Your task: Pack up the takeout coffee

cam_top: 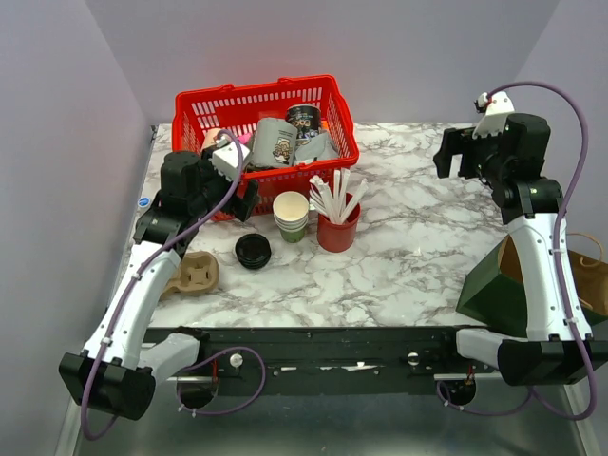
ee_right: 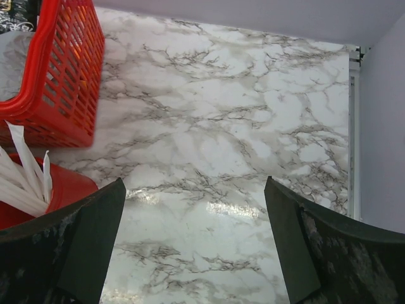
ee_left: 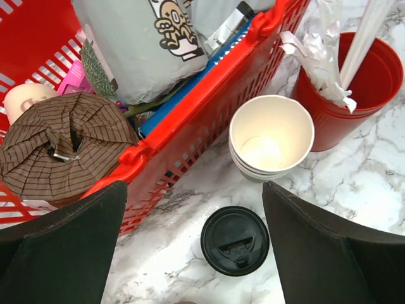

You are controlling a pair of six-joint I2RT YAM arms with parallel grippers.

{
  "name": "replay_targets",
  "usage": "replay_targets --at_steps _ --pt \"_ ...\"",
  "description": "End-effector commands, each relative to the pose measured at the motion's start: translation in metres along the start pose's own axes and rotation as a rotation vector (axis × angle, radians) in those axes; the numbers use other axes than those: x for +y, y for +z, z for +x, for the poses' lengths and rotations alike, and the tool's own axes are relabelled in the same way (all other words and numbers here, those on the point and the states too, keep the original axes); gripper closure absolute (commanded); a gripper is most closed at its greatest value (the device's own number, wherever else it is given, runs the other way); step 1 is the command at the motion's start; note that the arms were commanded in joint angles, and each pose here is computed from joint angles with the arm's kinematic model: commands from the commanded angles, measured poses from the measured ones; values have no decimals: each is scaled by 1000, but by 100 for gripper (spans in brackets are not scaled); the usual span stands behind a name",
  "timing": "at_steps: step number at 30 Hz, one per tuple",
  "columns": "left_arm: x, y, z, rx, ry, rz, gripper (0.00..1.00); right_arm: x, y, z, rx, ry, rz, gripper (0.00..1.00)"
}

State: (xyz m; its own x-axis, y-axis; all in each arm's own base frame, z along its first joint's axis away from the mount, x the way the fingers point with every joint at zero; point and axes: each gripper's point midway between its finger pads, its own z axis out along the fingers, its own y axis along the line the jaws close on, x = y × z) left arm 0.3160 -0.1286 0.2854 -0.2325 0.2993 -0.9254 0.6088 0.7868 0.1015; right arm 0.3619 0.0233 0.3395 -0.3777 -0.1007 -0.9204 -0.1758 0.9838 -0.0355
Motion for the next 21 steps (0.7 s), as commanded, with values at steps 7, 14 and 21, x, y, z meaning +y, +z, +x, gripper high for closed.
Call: replay_targets --at_steps 7,14,21 --pt "43 16 33 242 -161 -171 21 48 -16 17 9 -285 -344 0" --pt "51 34 53 287 -151 -174 100 61 -13 29 34 -315 -442 29" --pt "64 56 54 315 -150 -183 100 66 -10 31 50 -309 -484 33"
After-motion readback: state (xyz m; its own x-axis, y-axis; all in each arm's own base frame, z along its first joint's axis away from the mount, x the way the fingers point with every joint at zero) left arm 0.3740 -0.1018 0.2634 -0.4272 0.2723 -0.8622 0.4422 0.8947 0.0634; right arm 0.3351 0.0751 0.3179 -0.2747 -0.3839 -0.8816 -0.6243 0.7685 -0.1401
